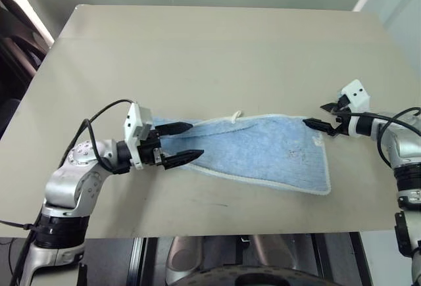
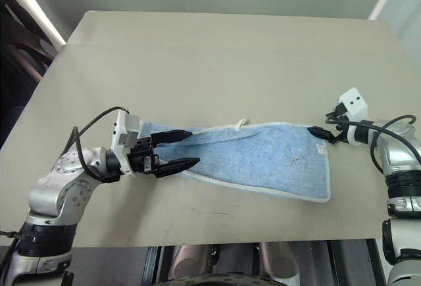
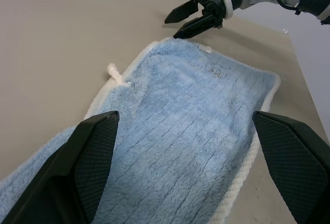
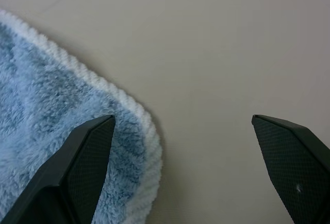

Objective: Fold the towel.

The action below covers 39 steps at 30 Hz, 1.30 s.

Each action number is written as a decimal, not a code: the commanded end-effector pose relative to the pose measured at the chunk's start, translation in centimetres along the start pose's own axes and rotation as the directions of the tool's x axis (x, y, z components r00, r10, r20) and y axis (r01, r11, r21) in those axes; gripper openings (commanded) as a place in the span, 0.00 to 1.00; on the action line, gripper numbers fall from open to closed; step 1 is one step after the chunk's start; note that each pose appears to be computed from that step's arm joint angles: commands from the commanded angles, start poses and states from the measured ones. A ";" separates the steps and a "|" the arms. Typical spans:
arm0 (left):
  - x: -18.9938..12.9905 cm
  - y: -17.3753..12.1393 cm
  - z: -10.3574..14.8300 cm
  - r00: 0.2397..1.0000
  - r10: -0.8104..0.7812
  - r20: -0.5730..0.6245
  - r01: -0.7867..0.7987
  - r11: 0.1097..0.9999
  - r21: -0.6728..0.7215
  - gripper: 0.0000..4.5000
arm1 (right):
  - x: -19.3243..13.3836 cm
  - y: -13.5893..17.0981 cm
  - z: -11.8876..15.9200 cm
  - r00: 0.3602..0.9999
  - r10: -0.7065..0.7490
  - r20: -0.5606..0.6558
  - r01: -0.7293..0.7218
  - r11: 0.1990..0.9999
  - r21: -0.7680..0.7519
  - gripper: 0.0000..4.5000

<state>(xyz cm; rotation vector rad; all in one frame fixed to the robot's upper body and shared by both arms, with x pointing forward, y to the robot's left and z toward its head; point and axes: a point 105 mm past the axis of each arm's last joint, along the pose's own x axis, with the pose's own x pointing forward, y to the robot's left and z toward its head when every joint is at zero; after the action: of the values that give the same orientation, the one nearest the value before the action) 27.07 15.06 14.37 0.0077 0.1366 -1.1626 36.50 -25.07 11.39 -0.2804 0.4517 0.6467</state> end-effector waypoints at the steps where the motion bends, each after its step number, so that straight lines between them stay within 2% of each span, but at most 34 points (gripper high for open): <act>1: 0.2 -0.6 0.9 1.000 -0.016 0.025 0.015 0.999 0.052 0.99 | 0.3 0.9 1.0 0.999 0.041 0.027 -0.040 0.998 -0.058 1.00; 6: -0.1 -0.6 0.6 1.000 -0.012 0.017 0.011 0.999 0.053 0.99 | 0.8 2.6 0.2 0.995 0.105 0.005 -0.104 0.991 -0.082 1.00; 16: 0.2 -0.6 0.5 1.000 -0.020 0.013 0.019 0.998 0.059 0.99 | 0.8 3.2 0.3 0.991 0.137 0.004 -0.136 0.986 -0.099 1.00; 19: 0.3 -0.8 0.5 1.000 -0.022 0.012 0.021 0.998 0.061 1.00 | 0.9 2.9 0.2 0.992 0.130 0.002 -0.129 0.989 -0.078 0.88; 27: 0.2 -0.7 0.6 1.000 -0.020 0.011 0.019 0.998 0.066 1.00 | 1.0 1.9 0.5 0.994 0.109 0.007 -0.108 0.993 -0.051 0.27; 39: 0.0 -0.7 0.4 1.000 -0.018 0.001 0.018 0.997 0.082 1.00 | 0.9 0.3 0.8 0.988 0.147 -0.038 -0.148 0.988 -0.034 0.27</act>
<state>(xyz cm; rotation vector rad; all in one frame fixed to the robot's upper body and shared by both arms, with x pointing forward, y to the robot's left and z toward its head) 26.83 15.12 14.14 0.0409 0.1228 -1.1603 36.91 -23.67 10.76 -0.2657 0.5193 0.7973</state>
